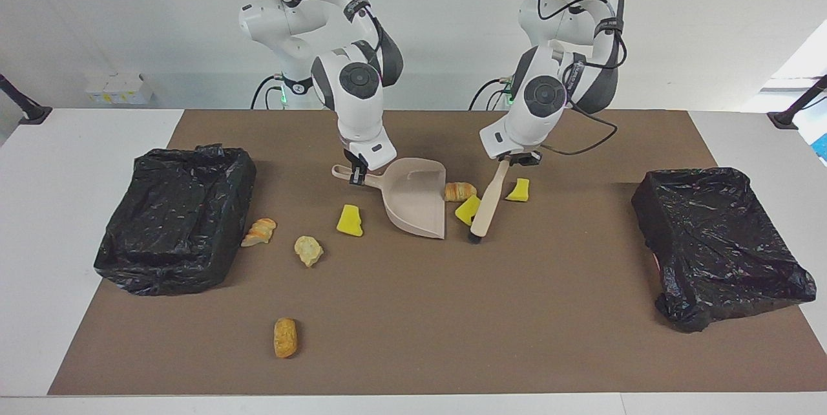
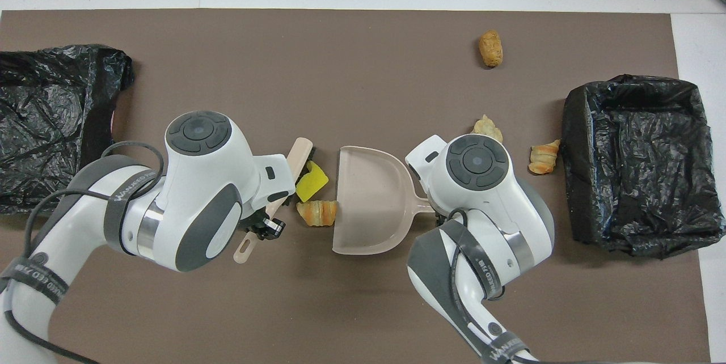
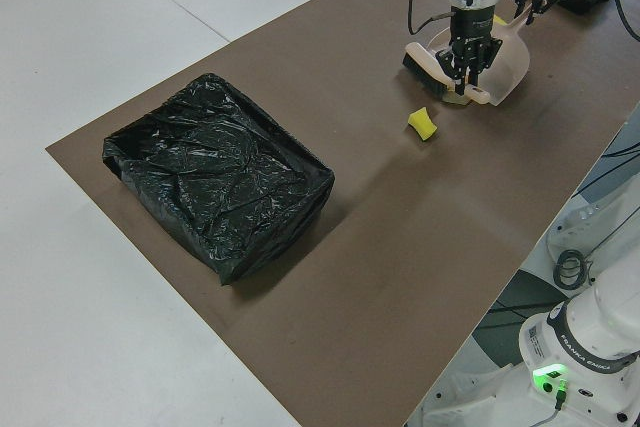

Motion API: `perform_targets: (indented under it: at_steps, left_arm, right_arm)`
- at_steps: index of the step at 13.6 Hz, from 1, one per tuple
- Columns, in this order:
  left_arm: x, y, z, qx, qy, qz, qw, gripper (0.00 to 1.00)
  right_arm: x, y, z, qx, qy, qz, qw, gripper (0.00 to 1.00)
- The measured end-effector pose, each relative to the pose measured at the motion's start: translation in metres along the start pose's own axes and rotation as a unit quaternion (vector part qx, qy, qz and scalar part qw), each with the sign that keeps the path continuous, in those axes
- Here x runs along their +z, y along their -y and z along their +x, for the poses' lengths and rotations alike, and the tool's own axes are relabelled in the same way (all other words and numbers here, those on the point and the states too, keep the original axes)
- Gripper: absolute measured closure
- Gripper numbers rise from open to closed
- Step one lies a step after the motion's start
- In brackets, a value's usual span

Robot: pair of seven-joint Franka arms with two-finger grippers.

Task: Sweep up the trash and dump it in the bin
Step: 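Sweep sponge and bread pieces into the dustpan with the left gripper's brush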

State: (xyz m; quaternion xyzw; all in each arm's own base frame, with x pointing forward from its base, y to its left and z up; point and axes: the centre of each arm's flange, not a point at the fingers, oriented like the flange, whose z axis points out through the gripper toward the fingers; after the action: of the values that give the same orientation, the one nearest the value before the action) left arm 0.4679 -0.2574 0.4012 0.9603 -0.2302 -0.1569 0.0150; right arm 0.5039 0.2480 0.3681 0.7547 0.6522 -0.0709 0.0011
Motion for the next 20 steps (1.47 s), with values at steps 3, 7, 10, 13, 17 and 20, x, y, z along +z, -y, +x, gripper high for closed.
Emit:
perform_targets:
  at_steps: [3, 7, 10, 13, 17, 20]
  left_arm:
    - [-0.025, -0.013, -0.016, -0.087, -0.022, -0.002, 0.996, 0.73]
    - [-0.019, -0.014, -0.029, -0.227, -0.011, 0.001, 0.974, 0.73]
    - [-0.001, 0.003, -0.046, -0.296, 0.001, 0.050, 0.954, 0.73]
    - [0.013, 0.028, -0.067, -0.337, 0.010, 0.066, 0.939, 0.73]
    - [0.044, 0.039, -0.100, -0.353, 0.013, 0.063, 0.933, 0.73]
    - [0.055, 0.036, -0.105, -0.357, 0.009, 0.064, 0.932, 0.73]
  right_arm:
    - [0.001, 0.000, 0.000, 0.000, -0.002, -0.003, 1.000, 0.69]
    - [0.001, 0.000, 0.000, 0.000, -0.002, -0.003, 1.000, 0.69]
    - [0.002, 0.000, 0.000, -0.001, -0.002, -0.003, 1.000, 0.69]
    - [0.002, 0.001, 0.000, -0.001, -0.002, -0.002, 1.000, 0.69]
    - [0.006, 0.002, 0.000, -0.001, 0.001, 0.001, 1.000, 0.69]
    - [0.008, 0.008, 0.007, 0.001, 0.002, 0.002, 1.000, 0.69]
